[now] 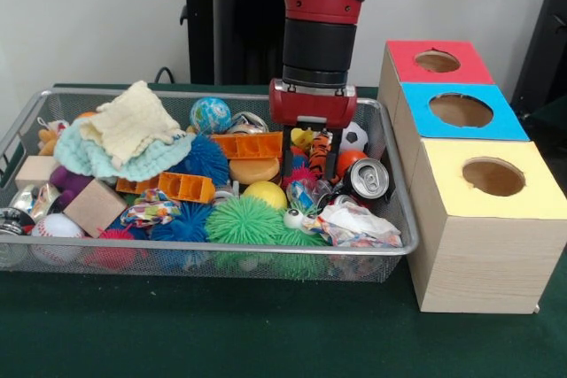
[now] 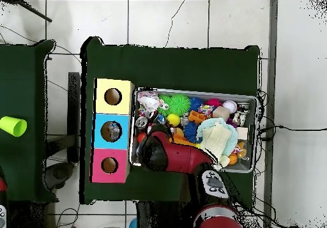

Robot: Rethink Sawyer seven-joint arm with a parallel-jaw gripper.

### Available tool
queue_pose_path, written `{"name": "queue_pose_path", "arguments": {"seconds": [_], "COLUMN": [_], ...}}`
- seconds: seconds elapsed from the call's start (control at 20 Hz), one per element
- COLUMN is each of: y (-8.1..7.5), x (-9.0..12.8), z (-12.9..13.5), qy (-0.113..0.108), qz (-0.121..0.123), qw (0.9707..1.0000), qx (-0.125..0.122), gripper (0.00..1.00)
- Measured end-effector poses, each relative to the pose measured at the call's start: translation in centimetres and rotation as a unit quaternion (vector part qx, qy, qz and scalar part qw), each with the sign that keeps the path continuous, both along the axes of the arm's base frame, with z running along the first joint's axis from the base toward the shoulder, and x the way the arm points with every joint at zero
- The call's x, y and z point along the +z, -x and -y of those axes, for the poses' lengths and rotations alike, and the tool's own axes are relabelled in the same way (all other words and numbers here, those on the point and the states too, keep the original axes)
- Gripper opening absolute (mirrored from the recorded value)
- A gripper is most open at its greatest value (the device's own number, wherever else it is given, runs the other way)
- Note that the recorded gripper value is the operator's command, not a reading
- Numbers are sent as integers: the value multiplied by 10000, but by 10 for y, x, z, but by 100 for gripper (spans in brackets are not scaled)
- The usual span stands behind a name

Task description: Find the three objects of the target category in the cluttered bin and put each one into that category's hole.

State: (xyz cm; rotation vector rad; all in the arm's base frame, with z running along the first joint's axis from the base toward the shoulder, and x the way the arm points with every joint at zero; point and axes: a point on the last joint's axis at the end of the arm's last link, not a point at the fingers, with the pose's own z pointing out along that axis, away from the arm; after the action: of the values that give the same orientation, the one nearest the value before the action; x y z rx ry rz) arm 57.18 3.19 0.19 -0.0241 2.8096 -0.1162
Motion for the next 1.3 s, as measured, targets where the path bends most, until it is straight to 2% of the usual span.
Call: {"name": "queue_pose_path", "arguments": {"seconds": [1.3], "y": [4], "x": [-11], "z": [2], "qy": [-19], "qz": [-84], "qw": [10000], "qx": [-26], "gripper": [100]}}
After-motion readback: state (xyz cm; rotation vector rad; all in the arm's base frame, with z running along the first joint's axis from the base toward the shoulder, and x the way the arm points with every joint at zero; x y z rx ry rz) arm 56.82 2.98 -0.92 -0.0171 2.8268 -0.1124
